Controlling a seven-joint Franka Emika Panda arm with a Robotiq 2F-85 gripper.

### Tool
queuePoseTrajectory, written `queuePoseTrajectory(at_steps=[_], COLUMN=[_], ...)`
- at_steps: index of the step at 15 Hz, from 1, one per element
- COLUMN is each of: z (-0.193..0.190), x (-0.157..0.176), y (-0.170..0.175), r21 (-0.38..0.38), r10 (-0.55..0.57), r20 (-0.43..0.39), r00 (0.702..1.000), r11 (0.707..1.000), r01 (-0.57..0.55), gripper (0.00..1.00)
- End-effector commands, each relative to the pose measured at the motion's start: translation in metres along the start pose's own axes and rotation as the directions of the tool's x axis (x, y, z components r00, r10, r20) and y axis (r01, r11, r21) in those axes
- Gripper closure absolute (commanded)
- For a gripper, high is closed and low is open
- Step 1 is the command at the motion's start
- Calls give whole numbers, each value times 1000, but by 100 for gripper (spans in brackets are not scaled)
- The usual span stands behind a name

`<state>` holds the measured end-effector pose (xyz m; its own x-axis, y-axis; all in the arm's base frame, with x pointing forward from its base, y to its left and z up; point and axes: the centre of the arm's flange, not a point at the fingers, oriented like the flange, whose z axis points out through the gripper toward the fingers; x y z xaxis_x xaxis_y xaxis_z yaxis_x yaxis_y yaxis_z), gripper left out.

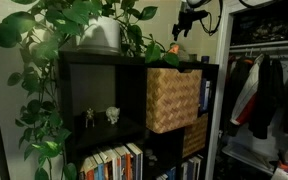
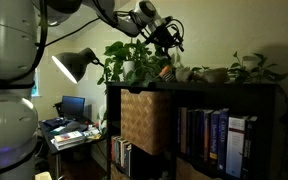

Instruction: Pull out the middle compartment ,remove some socks and close it

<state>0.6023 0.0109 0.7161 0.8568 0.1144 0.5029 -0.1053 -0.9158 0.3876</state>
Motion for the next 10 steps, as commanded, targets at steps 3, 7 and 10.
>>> queuePoseTrajectory(at_steps=[3,7,10], z=[-47,-60,-63], x=[-36,-62,-83], y=[-4,-14,-27], r21=[116,219,299], r10=[-48,-72,-113], r20=[90,135,173], r00=[995,988,978], r11=[993,975,953], r01=[37,41,57], gripper=[0,26,46])
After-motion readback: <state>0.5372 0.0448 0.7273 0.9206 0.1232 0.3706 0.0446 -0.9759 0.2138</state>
